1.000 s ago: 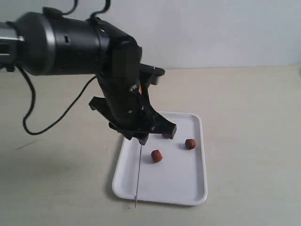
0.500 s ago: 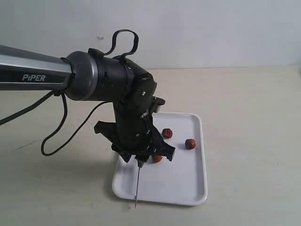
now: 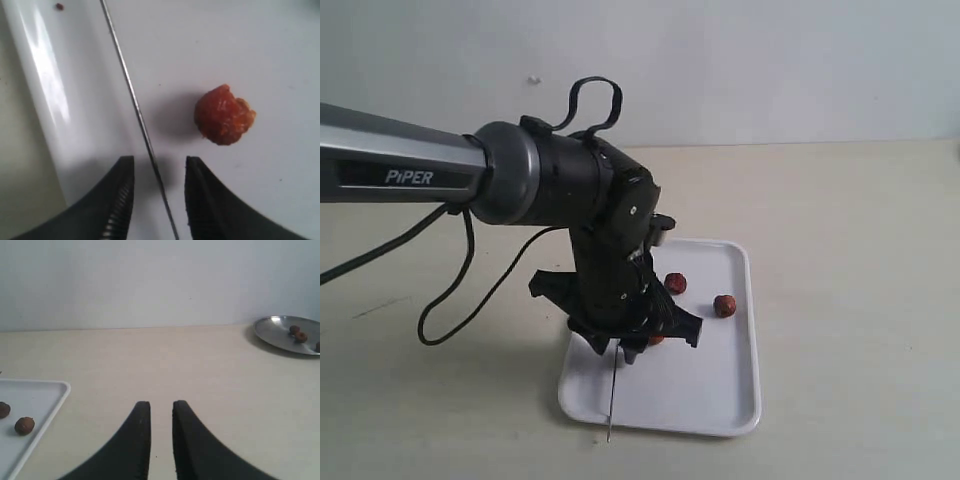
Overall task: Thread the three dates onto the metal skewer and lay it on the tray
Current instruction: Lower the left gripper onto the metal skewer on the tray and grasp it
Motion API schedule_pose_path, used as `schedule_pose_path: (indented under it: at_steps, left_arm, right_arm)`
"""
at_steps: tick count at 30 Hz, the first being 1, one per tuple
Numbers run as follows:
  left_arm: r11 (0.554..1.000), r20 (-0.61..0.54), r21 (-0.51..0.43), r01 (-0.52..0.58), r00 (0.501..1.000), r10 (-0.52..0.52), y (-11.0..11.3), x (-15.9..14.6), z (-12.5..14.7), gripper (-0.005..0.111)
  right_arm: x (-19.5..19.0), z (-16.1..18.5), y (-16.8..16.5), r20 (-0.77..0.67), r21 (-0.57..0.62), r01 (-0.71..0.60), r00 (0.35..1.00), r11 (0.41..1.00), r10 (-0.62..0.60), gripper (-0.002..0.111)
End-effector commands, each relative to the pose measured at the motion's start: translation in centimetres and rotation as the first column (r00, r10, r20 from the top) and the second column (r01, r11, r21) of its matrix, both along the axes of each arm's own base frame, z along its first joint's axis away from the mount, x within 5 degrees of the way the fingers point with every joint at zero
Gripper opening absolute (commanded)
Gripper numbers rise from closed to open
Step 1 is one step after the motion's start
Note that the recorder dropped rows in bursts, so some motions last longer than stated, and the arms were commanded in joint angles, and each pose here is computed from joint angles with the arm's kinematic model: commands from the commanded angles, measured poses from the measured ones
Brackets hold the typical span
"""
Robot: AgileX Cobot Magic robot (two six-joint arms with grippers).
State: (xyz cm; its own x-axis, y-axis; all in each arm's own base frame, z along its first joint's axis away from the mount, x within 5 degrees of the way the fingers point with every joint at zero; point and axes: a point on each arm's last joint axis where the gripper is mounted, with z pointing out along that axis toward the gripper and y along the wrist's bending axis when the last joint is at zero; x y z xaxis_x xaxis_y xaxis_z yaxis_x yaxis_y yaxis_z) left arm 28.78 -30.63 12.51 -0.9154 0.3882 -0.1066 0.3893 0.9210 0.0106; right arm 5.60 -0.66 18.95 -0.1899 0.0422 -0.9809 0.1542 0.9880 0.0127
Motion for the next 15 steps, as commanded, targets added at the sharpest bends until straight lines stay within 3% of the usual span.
schedule_pose_path:
  at_steps: [1,11,15]
  left_arm:
    - [1.0,-0.009,0.004,-0.003,1.0,0.003,-0.4,-0.23,-0.85,0.036]
    - [1.0,-0.014,0.018,0.007,1.0,-0.007,-0.31,-0.25,-1.05,0.035]
    - [0.999,-0.021,0.033,0.012,1.0,-0.012,-0.18,-0.31,-1.06,0.017]
  right_arm:
    - [-0.02,-0.08,0.0,0.005,-0.005,-0.001,1.0,1.0,0.001,0.017]
    - [-0.02,-0.08,0.0,0.005,-0.005,-0.001,1.0,1.0,0.001,0.017]
    - [-0.02,-0.08,0.0,0.005,-0.005,-0.001,1.0,1.0,0.001,0.017]
